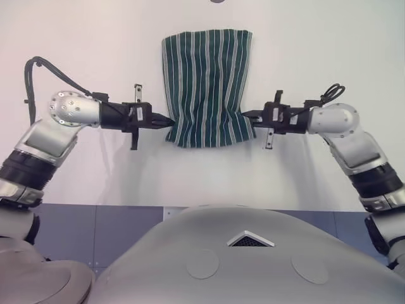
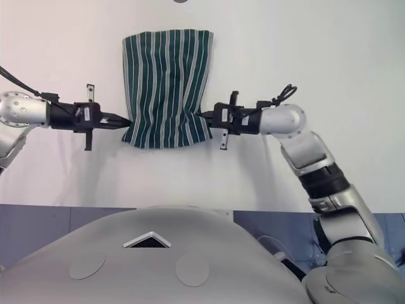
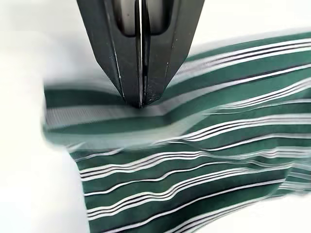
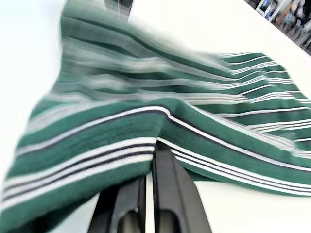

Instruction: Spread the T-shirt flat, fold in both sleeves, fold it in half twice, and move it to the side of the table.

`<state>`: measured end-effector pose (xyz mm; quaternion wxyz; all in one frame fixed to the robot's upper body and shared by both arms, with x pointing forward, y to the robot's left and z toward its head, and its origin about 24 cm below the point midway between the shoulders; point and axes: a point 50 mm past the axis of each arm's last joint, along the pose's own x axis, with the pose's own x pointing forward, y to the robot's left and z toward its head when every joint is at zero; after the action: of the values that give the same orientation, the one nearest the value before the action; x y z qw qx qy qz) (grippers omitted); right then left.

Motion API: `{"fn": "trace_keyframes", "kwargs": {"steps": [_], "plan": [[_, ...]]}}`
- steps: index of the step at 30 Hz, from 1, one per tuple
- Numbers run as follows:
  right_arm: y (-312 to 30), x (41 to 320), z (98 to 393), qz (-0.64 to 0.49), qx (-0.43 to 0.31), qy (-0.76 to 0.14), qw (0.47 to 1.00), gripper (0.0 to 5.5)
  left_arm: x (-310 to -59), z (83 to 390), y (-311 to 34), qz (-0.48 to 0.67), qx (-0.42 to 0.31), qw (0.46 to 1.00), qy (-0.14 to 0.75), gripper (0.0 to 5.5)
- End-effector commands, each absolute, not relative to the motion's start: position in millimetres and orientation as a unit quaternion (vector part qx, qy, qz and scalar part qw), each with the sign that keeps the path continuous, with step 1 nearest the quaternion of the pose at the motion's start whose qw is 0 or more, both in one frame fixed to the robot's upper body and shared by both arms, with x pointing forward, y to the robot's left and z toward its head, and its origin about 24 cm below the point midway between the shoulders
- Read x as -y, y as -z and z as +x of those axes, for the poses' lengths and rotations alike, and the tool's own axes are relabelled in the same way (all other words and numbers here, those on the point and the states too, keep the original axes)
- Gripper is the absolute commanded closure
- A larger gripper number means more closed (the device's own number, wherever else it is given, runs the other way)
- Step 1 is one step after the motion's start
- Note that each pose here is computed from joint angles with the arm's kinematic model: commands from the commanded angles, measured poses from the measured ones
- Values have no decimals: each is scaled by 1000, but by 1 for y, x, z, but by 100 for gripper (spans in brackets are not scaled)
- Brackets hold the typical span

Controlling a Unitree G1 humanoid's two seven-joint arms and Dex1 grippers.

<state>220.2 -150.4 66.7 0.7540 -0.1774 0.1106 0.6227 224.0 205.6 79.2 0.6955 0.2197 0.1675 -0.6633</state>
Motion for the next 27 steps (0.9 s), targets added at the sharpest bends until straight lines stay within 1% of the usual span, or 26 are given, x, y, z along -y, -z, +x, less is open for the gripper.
{"fn": "trace_keyframes", "kwargs": {"steps": [1,3,4,5,6,7,8,9,12,15,17,18,21,23,24,26,27], "plan": [[-107,157,242,-56,-147,-590,792,550,-211,257,-107,103,-199,774,592,547],[-110,153,257,-11,-171,-564,808,550,-211,276,-105,85,-205,808,546,547],[-111,151,262,5,-179,-556,812,550,-213,278,-100,108,-214,810,535,547],[-111,150,264,7,-185,-552,813,550,-215,277,-95,129,-225,805,533,547],[-110,151,264,-2,-191,-551,812,550,-215,272,-93,160,-221,793,545,547],[-105,154,260,-19,-200,-551,810,550,-213,268,-92,219,-192,783,550,547],[-101,156,256,-32,-207,-552,807,550,-209,263,-91,280,-159,766,556,547],[-97,159,252,-42,-214,-550,806,550,-203,254,-90,320,-124,744,573,523],[-85,166,249,-60,-232,-539,808,550,-182,220,-83,371,-48,680,630,460],[-78,170,249,-77,-244,-535,805,550,-172,191,-64,420,-13,608,673,415],[-76,171,249,-83,-247,-536,803,550,-172,187,-55,445,-6,586,677,374],[-75,170,249,-85,-248,-537,802,550,-173,187,-50,459,1,576,676,374],[-70,168,247,-89,-252,-543,796,550,-173,189,-32,482,1,567,668,374],[-67,166,244,-93,-256,-547,792,550,-171,188,-20,486,-13,559,672,374],[-65,166,243,-98,-258,-548,790,550,-173,183,-12,483,-39,546,684,374],[-62,166,243,-106,-261,-549,787,550,-181,172,0,476,-97,514,707,411],[-62,166,243,-108,-262,-549,786,550,-184,168,4,468,-122,509,712,428]]}}
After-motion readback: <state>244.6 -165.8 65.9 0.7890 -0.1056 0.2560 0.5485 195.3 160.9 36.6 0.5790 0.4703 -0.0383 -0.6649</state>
